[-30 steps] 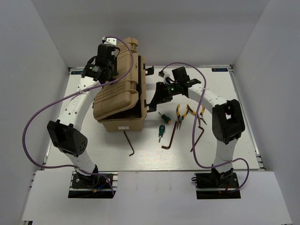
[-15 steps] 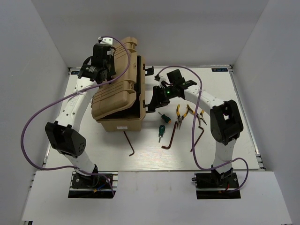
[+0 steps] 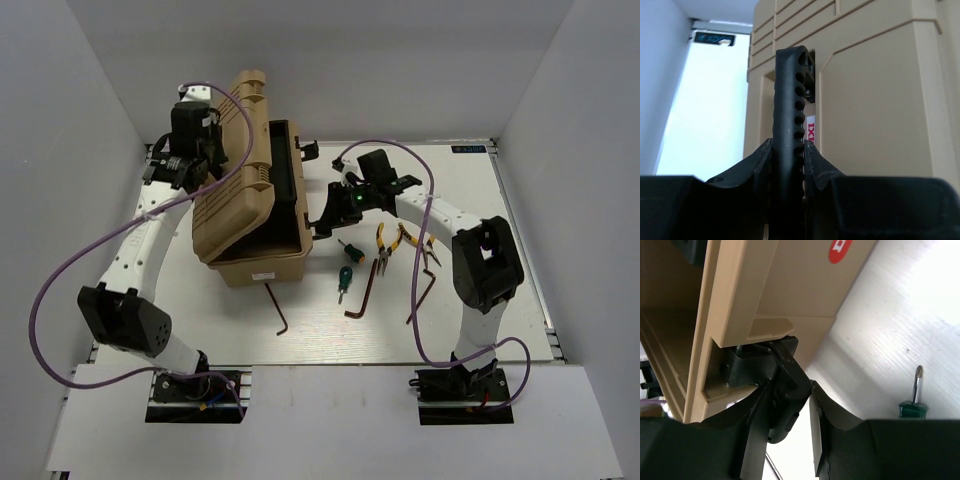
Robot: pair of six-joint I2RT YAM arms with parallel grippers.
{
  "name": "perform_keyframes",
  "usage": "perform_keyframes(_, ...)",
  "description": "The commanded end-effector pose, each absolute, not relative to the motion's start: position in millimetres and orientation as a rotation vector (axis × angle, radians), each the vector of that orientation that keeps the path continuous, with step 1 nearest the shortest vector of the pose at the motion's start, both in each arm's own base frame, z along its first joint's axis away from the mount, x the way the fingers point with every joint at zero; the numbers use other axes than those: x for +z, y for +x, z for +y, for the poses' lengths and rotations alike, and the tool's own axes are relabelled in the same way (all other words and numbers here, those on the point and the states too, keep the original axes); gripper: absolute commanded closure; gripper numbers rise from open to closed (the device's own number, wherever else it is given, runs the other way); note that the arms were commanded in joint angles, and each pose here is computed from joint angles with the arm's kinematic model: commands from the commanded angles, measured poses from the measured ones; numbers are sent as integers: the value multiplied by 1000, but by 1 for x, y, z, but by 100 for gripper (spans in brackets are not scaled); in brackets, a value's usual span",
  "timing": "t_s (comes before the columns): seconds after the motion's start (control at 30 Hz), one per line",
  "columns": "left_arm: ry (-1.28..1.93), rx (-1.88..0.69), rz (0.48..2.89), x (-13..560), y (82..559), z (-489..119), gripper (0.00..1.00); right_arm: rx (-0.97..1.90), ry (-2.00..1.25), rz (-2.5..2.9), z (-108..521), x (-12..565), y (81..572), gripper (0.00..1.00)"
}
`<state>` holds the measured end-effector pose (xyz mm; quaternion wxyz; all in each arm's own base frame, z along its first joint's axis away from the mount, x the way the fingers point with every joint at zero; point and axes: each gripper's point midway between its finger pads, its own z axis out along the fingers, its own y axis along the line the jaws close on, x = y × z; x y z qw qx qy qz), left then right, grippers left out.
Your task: Sort the tools into containers
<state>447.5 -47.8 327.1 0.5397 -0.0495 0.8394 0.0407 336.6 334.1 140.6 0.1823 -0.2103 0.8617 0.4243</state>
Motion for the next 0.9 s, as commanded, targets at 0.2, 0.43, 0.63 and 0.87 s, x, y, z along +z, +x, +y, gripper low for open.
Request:
perform_keyframes(0.2, -440, 336, 1653, 421, 399, 58, 100, 1127, -600, 2434, 308, 137, 335, 100)
perform_keyframes(0.43, -478, 347, 1671, 412, 396, 72, 100, 1067, -527, 2448, 292, 130, 348, 100)
perform_keyframes(0.63, -522, 381, 1685, 399, 389, 90, 100, 1059, -474, 2457, 281, 125, 354, 100)
perform_keyframes(0.87, -608, 411, 1690, 382, 376, 114, 99, 1066, -425, 2454, 271, 123, 360, 100)
